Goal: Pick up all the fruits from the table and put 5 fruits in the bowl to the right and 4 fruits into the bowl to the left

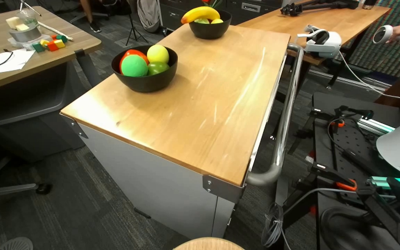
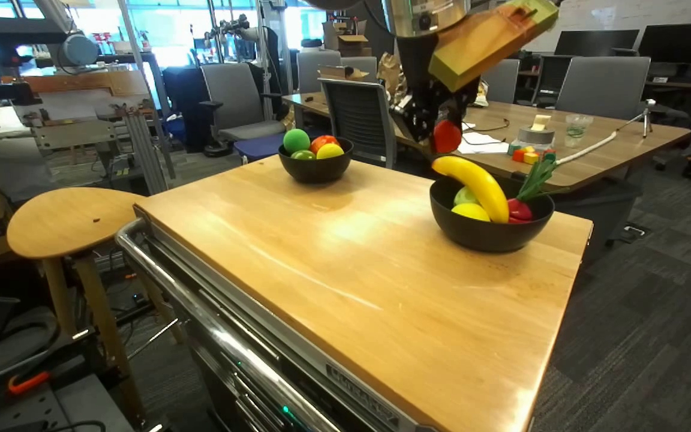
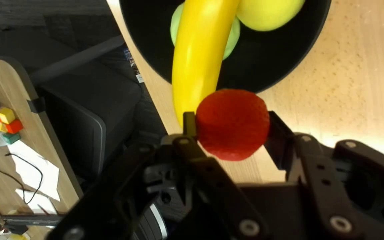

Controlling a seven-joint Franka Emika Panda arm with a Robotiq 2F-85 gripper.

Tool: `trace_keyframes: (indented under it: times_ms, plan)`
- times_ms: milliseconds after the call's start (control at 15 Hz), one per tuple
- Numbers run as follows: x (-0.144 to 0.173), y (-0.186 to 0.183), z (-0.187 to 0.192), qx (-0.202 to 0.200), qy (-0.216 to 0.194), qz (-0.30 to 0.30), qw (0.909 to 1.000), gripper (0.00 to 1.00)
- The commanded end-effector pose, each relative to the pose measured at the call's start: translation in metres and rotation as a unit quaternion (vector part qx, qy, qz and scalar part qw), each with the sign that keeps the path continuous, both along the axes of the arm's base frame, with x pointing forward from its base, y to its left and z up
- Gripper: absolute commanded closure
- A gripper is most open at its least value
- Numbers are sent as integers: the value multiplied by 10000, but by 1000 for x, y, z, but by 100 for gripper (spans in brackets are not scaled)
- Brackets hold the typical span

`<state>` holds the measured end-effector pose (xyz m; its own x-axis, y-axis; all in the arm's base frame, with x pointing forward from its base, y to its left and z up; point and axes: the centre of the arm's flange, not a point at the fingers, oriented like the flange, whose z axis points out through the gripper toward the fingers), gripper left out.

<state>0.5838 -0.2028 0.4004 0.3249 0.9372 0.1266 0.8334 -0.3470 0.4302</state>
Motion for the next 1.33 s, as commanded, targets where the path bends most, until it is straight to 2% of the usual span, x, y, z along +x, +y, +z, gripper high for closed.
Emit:
trace_keyframes:
  times_ms: [0,267,333,400,467,600,733,933,1000,1133,1267]
  plan:
    - [22,-20,-18,-134,-31,-113,9998,74]
    - [23,-38,-33,-175,141,-239,9995,74]
    - [21,-41,-34,-188,158,-246,9994,24]
    - [20,-41,-32,-167,193,-217,9994,23]
    - [16,-39,-29,-121,241,-145,9995,18]
    - [5,-20,-8,75,460,191,9987,3]
    - [-10,7,34,261,663,784,9944,0]
    - [-26,38,88,475,268,1497,9872,0]
    - [-3,27,45,335,490,1091,9923,0]
    - [-14,39,81,388,297,1349,9897,0]
    - [-20,42,88,384,277,1406,9889,0]
